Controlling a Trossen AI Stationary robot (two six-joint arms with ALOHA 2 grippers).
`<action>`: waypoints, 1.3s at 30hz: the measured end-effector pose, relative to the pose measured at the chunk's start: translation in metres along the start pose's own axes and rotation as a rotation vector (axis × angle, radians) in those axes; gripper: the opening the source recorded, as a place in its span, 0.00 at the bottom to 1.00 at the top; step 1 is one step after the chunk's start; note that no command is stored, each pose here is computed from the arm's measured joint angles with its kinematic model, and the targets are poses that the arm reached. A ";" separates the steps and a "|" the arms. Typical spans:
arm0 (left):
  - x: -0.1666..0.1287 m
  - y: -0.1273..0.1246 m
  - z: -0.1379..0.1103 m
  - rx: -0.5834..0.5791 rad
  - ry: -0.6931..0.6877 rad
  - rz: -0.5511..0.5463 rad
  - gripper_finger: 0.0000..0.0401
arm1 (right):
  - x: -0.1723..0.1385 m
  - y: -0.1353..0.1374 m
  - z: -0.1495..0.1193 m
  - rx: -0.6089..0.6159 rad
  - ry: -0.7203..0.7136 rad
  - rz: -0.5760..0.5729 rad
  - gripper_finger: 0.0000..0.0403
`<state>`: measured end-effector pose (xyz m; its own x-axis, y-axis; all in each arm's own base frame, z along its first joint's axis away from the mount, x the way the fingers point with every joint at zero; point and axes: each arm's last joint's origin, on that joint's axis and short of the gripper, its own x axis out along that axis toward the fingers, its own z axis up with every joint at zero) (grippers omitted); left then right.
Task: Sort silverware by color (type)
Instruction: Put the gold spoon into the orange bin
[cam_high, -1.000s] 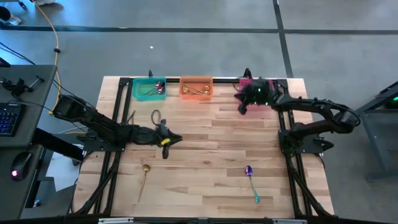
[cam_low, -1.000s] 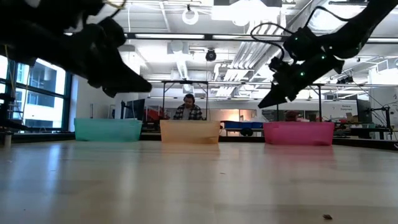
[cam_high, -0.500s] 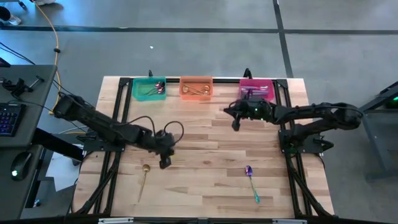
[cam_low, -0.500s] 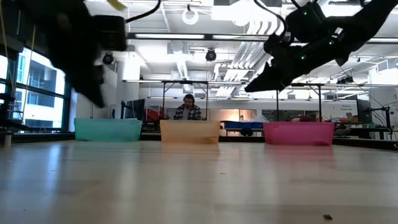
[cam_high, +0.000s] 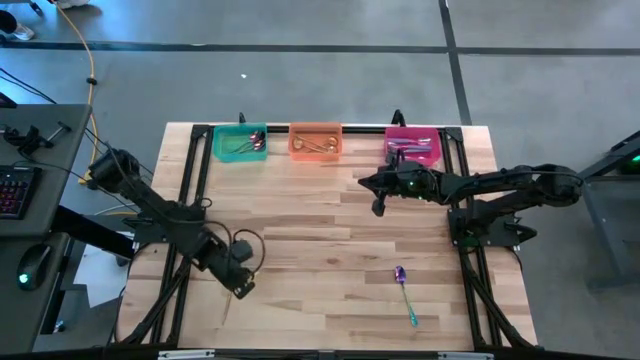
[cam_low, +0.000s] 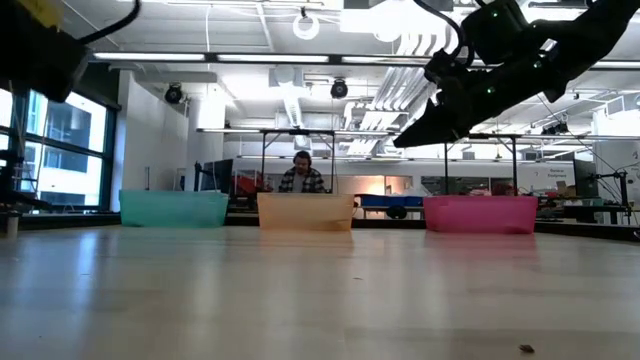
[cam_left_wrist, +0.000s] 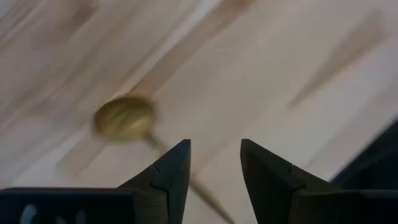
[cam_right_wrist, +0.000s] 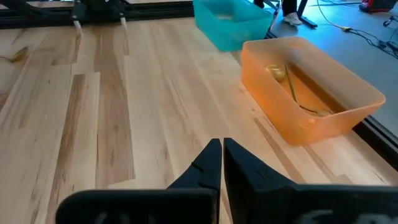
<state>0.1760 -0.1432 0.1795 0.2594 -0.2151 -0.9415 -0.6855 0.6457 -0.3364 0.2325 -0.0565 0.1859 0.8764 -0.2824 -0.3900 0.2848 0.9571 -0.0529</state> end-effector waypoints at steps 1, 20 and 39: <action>0.000 0.002 -0.002 -0.033 0.006 0.022 0.33 | 0.000 0.000 0.000 0.000 0.001 0.000 0.00; 0.021 0.028 -0.027 -0.211 0.002 0.084 0.33 | -0.001 0.007 -0.006 0.001 0.061 0.020 0.00; 0.039 0.025 -0.019 0.026 -0.048 0.272 0.08 | -0.001 0.007 -0.006 -0.003 0.066 -0.002 0.00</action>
<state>0.1563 -0.1493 0.1343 0.1007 0.0032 -0.9949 -0.7167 0.6939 -0.0703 0.2314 -0.0490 0.1799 0.8486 -0.2792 -0.4493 0.2852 0.9568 -0.0559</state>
